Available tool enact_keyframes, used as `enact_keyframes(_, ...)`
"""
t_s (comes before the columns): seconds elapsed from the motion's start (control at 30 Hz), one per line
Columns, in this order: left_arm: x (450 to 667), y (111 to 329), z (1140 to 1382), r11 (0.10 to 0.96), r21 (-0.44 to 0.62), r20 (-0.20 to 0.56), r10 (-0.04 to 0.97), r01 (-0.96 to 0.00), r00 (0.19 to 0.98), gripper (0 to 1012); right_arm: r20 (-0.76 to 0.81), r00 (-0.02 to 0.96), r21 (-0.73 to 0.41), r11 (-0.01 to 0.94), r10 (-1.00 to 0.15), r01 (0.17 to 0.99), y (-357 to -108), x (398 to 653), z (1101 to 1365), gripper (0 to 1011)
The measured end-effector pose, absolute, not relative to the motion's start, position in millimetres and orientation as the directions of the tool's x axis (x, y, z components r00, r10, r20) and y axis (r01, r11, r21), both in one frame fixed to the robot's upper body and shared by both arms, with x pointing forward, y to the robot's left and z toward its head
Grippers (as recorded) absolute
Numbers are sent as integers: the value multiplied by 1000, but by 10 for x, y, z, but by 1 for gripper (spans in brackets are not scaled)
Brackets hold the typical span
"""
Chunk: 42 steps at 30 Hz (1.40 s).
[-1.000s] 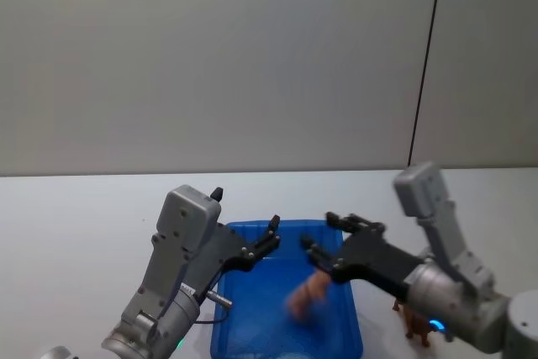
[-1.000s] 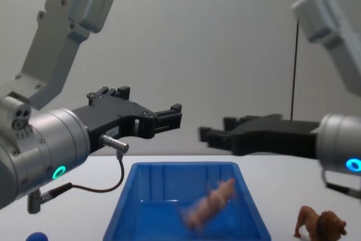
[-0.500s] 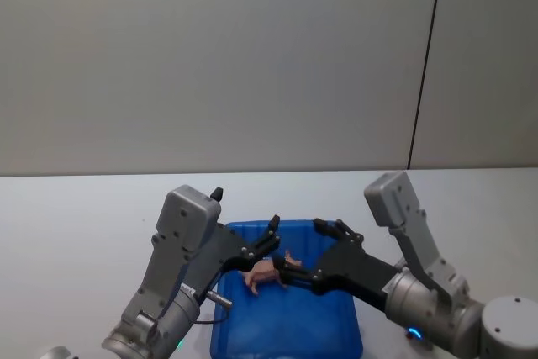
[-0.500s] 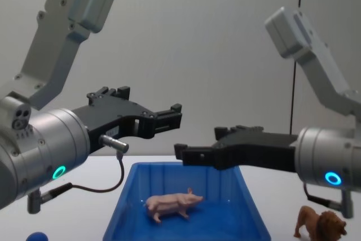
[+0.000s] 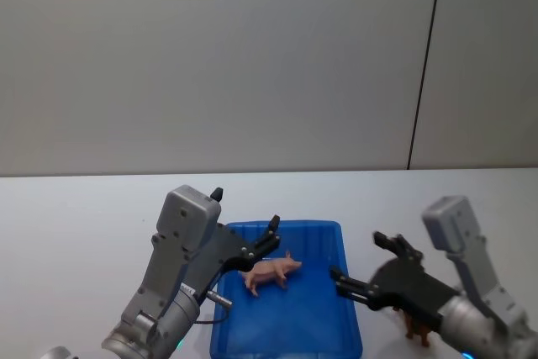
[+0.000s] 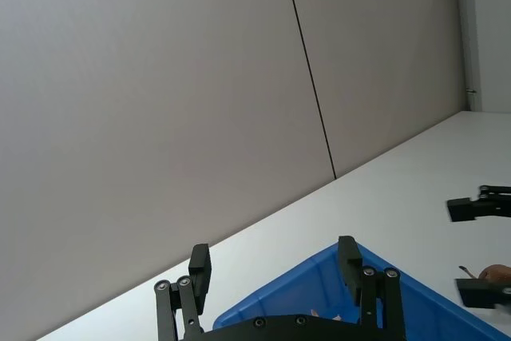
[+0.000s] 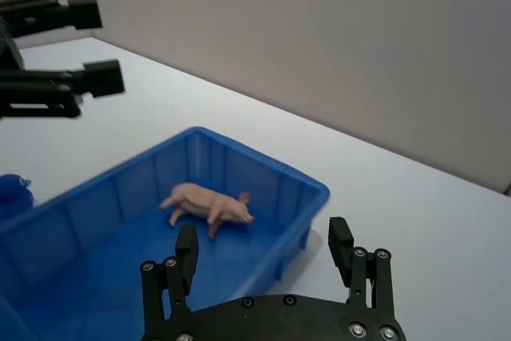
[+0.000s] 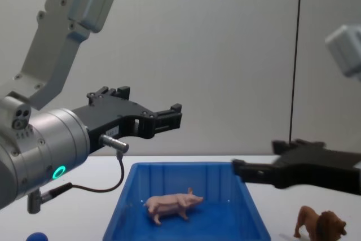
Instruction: Pick up the two dolls from the table and place them into the box.
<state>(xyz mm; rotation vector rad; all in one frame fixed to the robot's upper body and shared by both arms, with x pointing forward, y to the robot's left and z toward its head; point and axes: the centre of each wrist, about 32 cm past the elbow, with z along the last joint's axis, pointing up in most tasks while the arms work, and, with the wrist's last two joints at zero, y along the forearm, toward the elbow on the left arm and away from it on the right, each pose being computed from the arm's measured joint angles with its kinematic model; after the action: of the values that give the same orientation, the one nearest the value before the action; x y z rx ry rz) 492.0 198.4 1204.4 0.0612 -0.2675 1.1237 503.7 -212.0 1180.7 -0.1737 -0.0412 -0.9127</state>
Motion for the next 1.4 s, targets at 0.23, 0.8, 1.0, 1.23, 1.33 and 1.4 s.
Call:
enact_keyframes(0.23, 4920, 1984, 12044, 434, -86, 242, 882, -897, 404, 1001, 94, 575, -168, 556, -813, 814, -2329, 4884, 11761, 1001)
enact_keyframes(0.8, 4920, 1984, 12044, 434, -86, 242, 882, -897, 404, 1001, 32, 538, -278, 509, -842, 814, -2576, 4665, 11639, 1001)
enact_keyframes(1.0, 4920, 1984, 12044, 434, -86, 242, 882, -897, 404, 1001, 8, 534, -318, 504, -846, 803, -2604, 4640, 11568, 940)
enact_keyframes(1.23, 4920, 1984, 12044, 434, -86, 242, 882, -897, 404, 1001, -1, 528, -341, 496, -849, 799, -2624, 4615, 11520, 743)
enact_keyframes(1.33, 4920, 1984, 12044, 434, -86, 242, 882, -897, 404, 1001, 3, 522, -344, 490, -853, 801, -2633, 4601, 11507, 643)
enact_keyframes(1.4, 4920, 1984, 12044, 434, -86, 242, 882, -897, 404, 1001, 10, 519, -340, 486, -855, 805, -2637, 4589, 11506, 605)
